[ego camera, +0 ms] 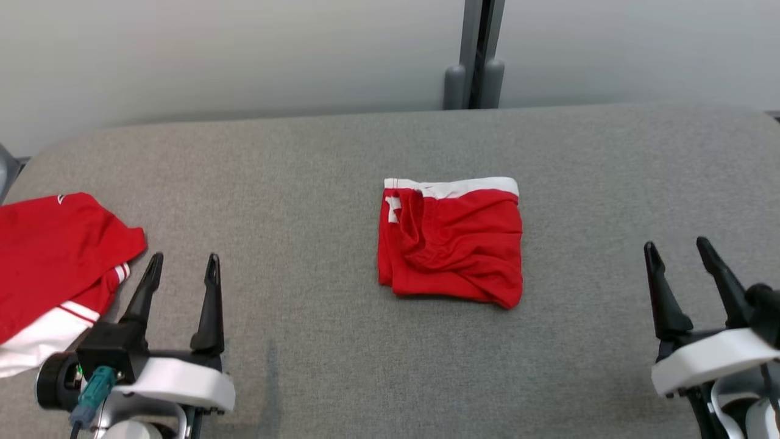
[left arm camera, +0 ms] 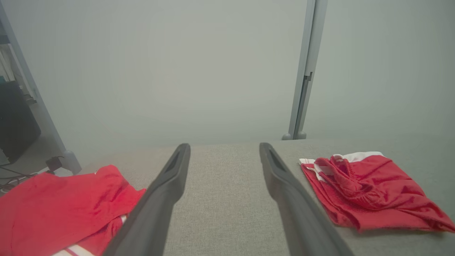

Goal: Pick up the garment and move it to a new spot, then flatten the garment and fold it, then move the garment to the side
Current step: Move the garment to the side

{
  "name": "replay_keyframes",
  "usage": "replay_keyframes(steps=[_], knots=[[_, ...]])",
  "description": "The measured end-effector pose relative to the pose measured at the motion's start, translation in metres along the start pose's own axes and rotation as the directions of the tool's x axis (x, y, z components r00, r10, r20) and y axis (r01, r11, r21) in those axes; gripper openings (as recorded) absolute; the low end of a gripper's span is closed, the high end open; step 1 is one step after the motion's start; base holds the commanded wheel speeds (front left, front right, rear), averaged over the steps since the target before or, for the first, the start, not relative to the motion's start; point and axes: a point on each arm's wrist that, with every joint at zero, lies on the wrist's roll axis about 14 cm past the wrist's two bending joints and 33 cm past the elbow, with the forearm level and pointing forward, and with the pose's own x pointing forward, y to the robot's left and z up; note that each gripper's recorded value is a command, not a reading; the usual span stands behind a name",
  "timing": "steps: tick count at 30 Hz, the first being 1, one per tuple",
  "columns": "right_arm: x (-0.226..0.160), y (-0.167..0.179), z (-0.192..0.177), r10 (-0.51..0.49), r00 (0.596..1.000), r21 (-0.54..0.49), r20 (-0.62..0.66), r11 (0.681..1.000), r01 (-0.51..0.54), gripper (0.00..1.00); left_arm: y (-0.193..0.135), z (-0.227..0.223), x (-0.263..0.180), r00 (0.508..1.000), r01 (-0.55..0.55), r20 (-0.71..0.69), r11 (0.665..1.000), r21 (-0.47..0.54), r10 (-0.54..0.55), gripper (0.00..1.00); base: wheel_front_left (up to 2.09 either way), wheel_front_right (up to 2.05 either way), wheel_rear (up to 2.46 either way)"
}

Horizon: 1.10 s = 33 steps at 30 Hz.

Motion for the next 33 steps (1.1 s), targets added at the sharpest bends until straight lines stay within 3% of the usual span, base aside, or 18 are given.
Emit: replay_keyframes(steps=[6, 14, 20, 25, 26, 28, 33], knots=[[0.034, 0.012, -0.033, 0.055, 0.993, -0.006, -0.101, 0.998, -0.056, 1.00, -0.011, -0.004, 0.021, 1.000, 0.030, 0.011, 0.999, -0.021, -0.029, 1.00, 0.00, 0.00, 0.00], [0.075, 0.057, -0.106, 0.197, 0.941, 0.072, -0.274, 0.980, -0.184, 1.00, -0.006, -0.033, 0.042, 0.999, 0.010, -0.031, 1.000, -0.027, -0.011, 1.00, 0.00, 0.00, 0.00], [0.086, 0.086, -0.153, 0.274, 0.883, 0.144, -0.380, 0.961, -0.236, 1.00, 0.004, -0.050, 0.053, 0.998, -0.013, -0.058, 1.000, -0.020, 0.012, 1.00, 0.00, 0.00, 0.00], [0.085, 0.099, -0.169, 0.319, 0.855, 0.186, -0.408, 0.946, -0.265, 1.00, 0.007, -0.056, 0.058, 0.998, -0.020, -0.064, 1.000, -0.014, 0.019, 1.00, 0.00, 0.00, 0.00], [0.084, 0.099, -0.170, 0.321, 0.853, 0.195, -0.411, 0.945, -0.262, 0.84, 0.007, -0.056, 0.058, 0.998, -0.019, -0.064, 1.000, -0.016, 0.018, 1.00, 0.00, 0.00, 0.00], [0.083, 0.099, -0.170, 0.328, 0.847, 0.199, -0.419, 0.943, -0.267, 0.00, 0.007, -0.057, 0.060, 0.998, -0.019, -0.065, 1.000, -0.018, 0.018, 1.00, 0.00, 0.00, 0.00], [0.080, 0.091, -0.167, 0.333, 0.837, 0.166, -0.435, 0.943, -0.289, 0.00, -0.001, -0.061, 0.065, 0.998, 0.006, -0.064, 1.000, -0.030, -0.008, 1.00, 0.00, 0.00, 0.00]])
